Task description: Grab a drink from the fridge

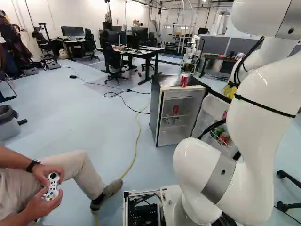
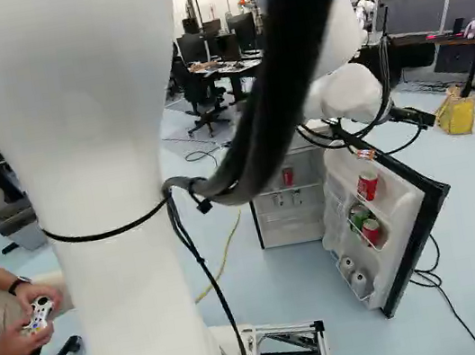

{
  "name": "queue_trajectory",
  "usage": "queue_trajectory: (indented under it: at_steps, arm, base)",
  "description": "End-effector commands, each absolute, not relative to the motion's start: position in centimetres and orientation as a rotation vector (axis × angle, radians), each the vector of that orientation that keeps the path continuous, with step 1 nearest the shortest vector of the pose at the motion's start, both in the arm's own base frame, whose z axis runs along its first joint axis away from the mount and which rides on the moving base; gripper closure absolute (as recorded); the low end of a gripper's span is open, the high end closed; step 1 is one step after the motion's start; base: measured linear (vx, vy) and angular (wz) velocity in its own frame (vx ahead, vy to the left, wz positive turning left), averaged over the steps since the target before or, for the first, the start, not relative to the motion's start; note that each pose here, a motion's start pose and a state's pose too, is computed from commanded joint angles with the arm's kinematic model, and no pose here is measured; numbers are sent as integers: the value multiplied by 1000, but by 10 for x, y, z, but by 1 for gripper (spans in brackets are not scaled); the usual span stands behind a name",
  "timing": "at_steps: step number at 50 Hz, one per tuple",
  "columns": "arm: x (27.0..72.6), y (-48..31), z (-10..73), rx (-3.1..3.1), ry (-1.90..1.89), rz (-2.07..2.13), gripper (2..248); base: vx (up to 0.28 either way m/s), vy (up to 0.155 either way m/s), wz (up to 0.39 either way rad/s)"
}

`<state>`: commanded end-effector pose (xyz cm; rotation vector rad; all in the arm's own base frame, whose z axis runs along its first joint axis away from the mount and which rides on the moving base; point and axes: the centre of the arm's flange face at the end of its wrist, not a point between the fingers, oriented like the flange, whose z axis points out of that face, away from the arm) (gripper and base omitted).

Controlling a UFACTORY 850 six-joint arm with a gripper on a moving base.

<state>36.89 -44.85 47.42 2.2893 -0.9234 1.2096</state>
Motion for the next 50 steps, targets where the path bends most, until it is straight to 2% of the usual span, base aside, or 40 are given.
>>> queue_trajectory:
  at_steps: [50]
  arm:
    - [408, -521, 442, 2406, -1236, 875, 3]
  base:
    - [0, 0, 0]
